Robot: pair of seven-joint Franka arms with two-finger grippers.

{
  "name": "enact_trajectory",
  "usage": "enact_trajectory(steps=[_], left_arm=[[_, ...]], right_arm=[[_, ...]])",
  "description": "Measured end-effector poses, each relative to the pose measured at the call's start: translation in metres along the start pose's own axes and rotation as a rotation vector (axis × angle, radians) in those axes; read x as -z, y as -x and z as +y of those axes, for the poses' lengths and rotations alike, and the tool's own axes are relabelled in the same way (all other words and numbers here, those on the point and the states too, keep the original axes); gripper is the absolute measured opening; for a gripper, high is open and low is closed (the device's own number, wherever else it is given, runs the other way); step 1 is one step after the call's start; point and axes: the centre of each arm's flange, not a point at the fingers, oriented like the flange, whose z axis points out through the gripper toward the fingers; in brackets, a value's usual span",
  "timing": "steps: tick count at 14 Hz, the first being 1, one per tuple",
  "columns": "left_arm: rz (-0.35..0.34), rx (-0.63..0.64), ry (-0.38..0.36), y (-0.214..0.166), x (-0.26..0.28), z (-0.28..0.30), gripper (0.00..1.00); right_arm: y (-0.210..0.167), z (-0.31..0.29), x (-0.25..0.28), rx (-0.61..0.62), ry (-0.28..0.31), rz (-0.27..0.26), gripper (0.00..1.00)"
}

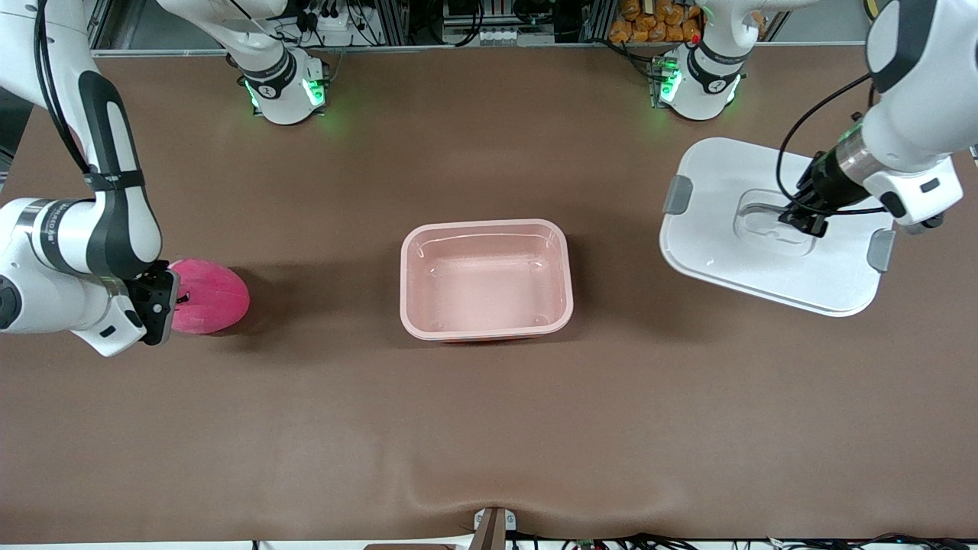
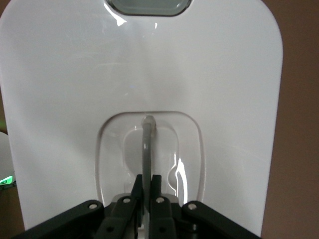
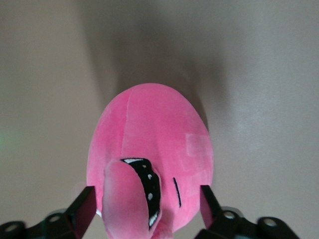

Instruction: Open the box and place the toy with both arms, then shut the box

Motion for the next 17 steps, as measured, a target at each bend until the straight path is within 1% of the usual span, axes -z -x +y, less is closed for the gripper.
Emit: enact_trajectory(steps=[1, 2, 4, 5, 6, 7, 8, 9, 11, 12, 17], left_arm=[[-0.006, -0.005, -0.004, -0.008, -0.003, -0.003, 0.07], [-0.011, -0.013, -0.009, -0.014, -0.005, -0.005, 0.07], [-0.016, -0.032, -0.016, -0.02, -0.009, -0.008, 0.07], [-0.019, -0.046, -0.019, -0.025, -0.011, -0.01, 0.07], [-0.023, -0.062, -0.023, -0.036, -0.014, -0.013, 0.07], [-0.029, -0.077, -0.026, -0.049, -0.017, -0.018, 0.07], [-0.035, -0.091, -0.029, -0.063, -0.019, -0.024, 0.07], [-0.04, -0.103, -0.032, -0.074, -0.022, -0.028, 0.07], [-0.047, -0.118, -0.037, -0.086, -0.025, -0.034, 0.07], [-0.05, -0.127, -0.04, -0.09, -0.027, -0.036, 0.07], [-0.062, -0.158, -0.046, -0.106, -0.032, -0.045, 0.07]], right_arm=[[0.0, -0.001, -0.002, 0.0, -0.004, 0.0, 0.76], [-0.001, -0.001, -0.004, 0.001, -0.007, 0.002, 0.63], [-0.003, -0.002, -0.005, 0.002, -0.01, 0.008, 0.61], [-0.004, -0.002, -0.005, 0.004, -0.011, 0.011, 0.56], [-0.005, -0.002, -0.006, 0.005, -0.012, 0.012, 0.56], [-0.006, -0.003, -0.006, 0.006, -0.013, 0.012, 0.52], [-0.006, -0.003, -0.006, 0.017, -0.013, 0.012, 0.52], [-0.006, -0.003, -0.006, 0.037, -0.012, 0.013, 0.43], [-0.006, -0.003, -0.005, 0.062, -0.009, 0.013, 0.2], [-0.005, -0.003, -0.005, 0.068, -0.007, 0.014, 0.15], [-0.006, -0.004, -0.001, 0.071, 0.0, 0.035, 0.15]])
